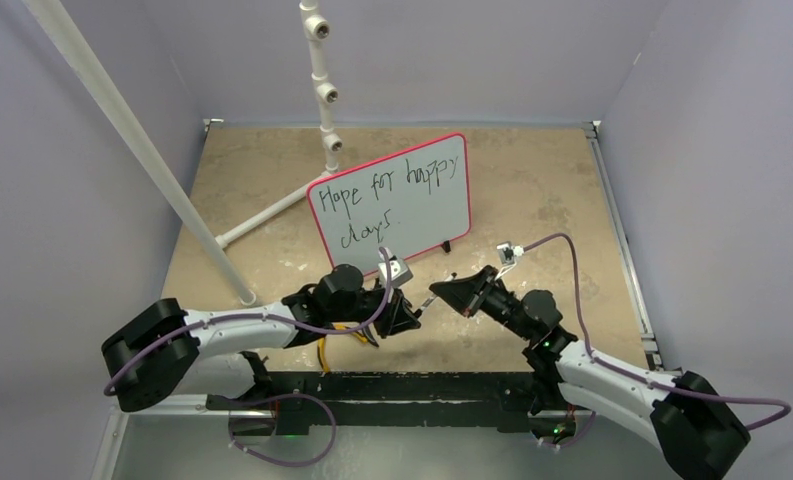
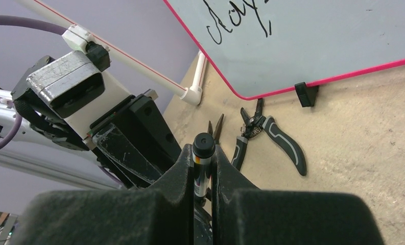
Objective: Write a sentence on the whiteboard
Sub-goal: Close the whiteboard marker at the center of the board.
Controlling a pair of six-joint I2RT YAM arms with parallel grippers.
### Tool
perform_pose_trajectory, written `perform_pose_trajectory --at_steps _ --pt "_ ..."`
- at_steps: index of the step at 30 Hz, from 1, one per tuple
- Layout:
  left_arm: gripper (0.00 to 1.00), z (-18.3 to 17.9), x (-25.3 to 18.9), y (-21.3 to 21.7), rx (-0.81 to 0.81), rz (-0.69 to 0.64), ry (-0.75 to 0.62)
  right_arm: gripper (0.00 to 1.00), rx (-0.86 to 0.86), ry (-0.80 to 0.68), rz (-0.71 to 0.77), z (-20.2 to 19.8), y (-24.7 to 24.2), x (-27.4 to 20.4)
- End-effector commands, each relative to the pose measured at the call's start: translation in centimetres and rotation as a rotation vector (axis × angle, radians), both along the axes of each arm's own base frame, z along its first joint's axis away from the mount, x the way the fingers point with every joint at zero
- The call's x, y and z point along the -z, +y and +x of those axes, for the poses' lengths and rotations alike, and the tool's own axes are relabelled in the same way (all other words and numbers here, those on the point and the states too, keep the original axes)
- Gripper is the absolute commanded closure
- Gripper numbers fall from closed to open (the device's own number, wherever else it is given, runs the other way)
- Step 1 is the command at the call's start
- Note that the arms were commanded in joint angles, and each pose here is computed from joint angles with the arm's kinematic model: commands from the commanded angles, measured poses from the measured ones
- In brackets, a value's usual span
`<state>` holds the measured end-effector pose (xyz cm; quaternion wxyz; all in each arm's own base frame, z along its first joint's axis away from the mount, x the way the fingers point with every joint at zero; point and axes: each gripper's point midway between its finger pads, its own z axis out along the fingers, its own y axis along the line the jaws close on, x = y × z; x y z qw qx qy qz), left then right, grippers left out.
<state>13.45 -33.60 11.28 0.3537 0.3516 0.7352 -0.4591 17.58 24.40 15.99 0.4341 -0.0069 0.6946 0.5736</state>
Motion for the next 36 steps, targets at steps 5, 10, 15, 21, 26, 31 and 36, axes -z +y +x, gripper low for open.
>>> perform_pose_trajectory --at_steps 5,10,15,21,26,31,36 --pt "1.00 4.6 -12.8 -3.0 -0.059 -0.342 -0.249 1.00 -0.249 0.110 -0.118 -4.5 1.8 4.3" --pt "1.00 5.5 -14.1 -2.6 -0.087 -0.370 -0.273 1.00 -0.268 0.118 -0.125 -4.9 2.0 4.4" --pt "1.00 5.9 -14.9 -2.6 -0.074 -0.389 -0.283 1.00 -0.291 0.127 -0.131 -5.2 2.3 4.7" --pt "1.00 6.6 -15.9 -2.5 -0.069 -0.406 -0.301 1.00 -0.323 0.133 -0.136 -5.6 2.7 4.9" --pt "1.00 7.0 -16.7 -2.6 -0.062 -0.417 -0.320 1.00 -0.349 0.145 -0.141 -6.1 2.9 5.1" --pt "1.00 7.4 -17.4 -2.6 -0.068 -0.428 -0.339 1.00 -0.359 0.152 -0.143 -6.3 2.9 5.3" --pt "1.00 7.9 -18.2 -2.7 -0.070 -0.443 -0.355 1.00 -0.381 0.165 -0.148 -6.7 3.1 5.5"
